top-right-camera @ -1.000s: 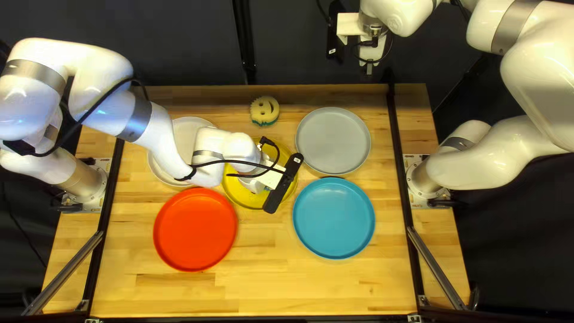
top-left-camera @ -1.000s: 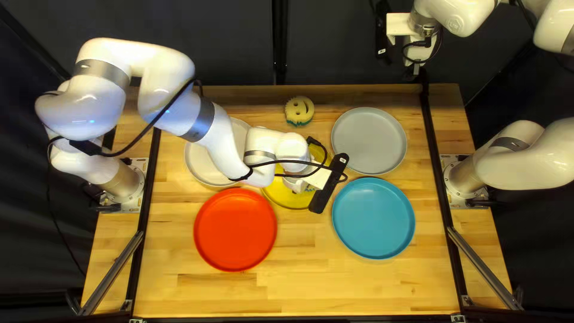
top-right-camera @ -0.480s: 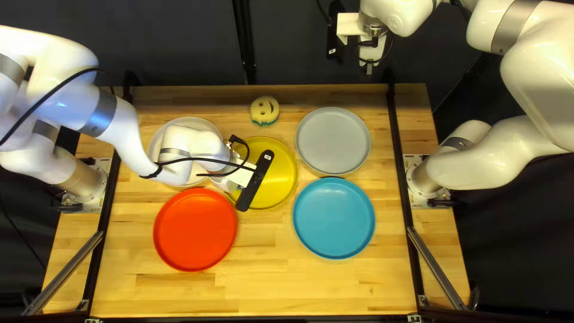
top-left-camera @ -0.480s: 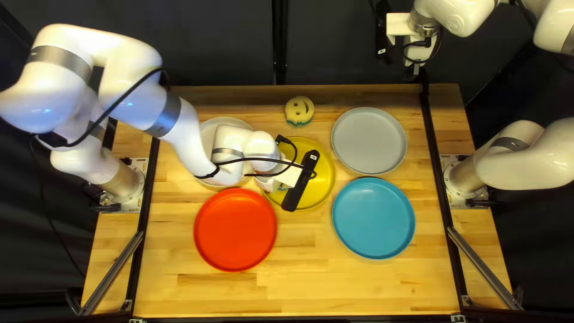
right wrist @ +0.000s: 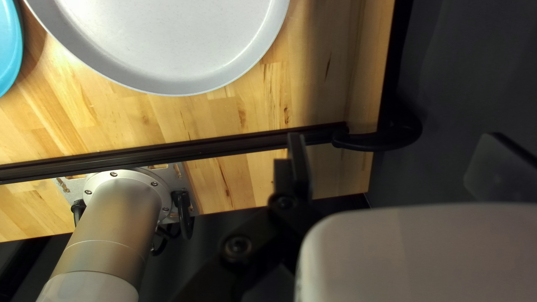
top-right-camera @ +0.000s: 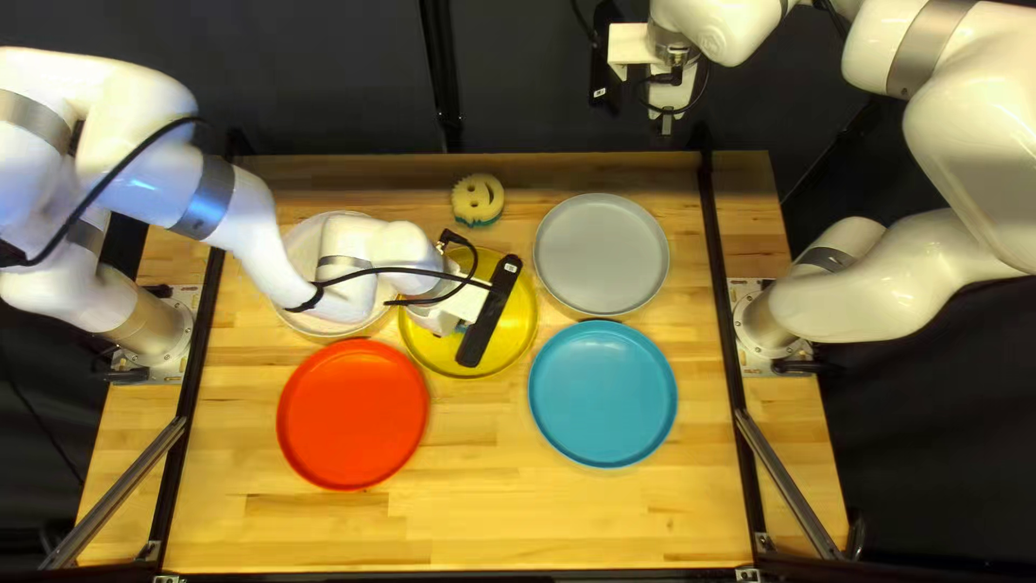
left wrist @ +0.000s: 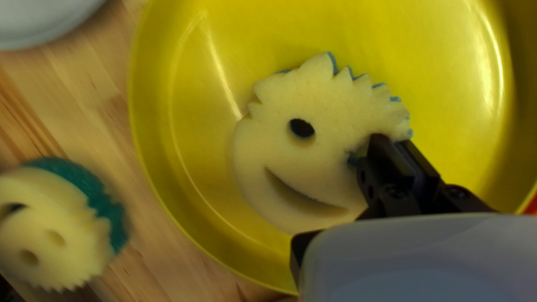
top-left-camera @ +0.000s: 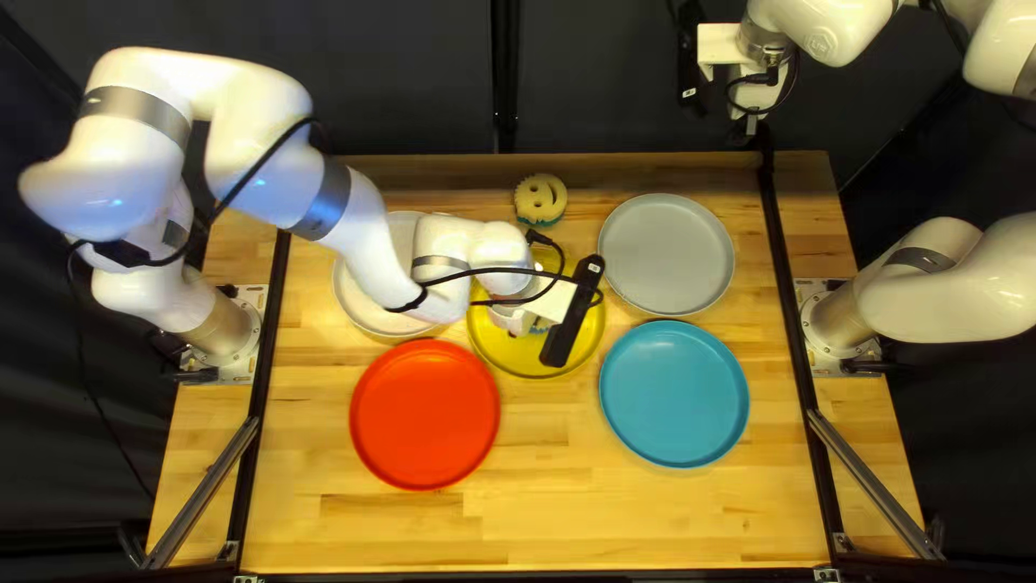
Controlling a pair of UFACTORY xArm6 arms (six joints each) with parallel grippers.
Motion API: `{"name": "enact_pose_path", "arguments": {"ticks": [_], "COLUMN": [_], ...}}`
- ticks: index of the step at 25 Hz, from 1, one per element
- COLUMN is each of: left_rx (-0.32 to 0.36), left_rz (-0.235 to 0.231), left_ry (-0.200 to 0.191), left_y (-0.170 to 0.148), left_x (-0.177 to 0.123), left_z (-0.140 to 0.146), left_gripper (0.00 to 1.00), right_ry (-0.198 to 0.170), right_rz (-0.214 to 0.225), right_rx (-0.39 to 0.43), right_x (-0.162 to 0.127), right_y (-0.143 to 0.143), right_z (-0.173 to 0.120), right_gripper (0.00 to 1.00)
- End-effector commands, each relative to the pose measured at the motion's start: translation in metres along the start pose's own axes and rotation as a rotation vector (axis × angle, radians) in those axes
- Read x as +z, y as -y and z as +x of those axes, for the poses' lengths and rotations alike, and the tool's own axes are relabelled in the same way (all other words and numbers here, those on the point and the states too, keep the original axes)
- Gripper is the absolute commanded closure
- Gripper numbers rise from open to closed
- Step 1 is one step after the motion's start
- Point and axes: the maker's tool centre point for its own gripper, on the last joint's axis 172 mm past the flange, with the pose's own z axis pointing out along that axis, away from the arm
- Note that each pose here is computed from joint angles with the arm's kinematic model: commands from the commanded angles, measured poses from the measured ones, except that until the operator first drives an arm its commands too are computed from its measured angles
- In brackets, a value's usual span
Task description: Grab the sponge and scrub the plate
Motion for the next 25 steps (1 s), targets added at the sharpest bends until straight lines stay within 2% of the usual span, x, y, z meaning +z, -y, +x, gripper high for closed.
{"name": "enact_pose_path", "arguments": {"ticks": [1, 8, 14, 20, 25], "left_rx": [0.004, -0.023, -0.047, -0.034, 0.001], "left_rz": [-0.009, -0.027, -0.030, -0.027, -0.021], "left_ry": [-0.001, 0.014, 0.024, 0.019, 0.010], "left_y": [0.006, 0.007, 0.010, -0.005, -0.035], "left_x": [0.005, 0.006, -0.001, 0.001, 0.002], "left_z": [-0.008, -0.046, -0.059, -0.038, -0.012], "left_gripper": [1.00, 1.00, 1.00, 1.00, 1.00], "right_ry": [0.000, 0.000, 0.000, 0.000, 0.000], "right_rz": [0.000, 0.000, 0.000, 0.000, 0.000], "right_rx": [0.000, 0.000, 0.000, 0.000, 0.000], "right_x": [0.000, 0.000, 0.000, 0.000, 0.000], "right_y": [0.000, 0.000, 0.000, 0.000, 0.000], "right_z": [0.000, 0.000, 0.000, 0.000, 0.000], "right_gripper": [0.00, 0.00, 0.00, 0.00, 0.00]}}
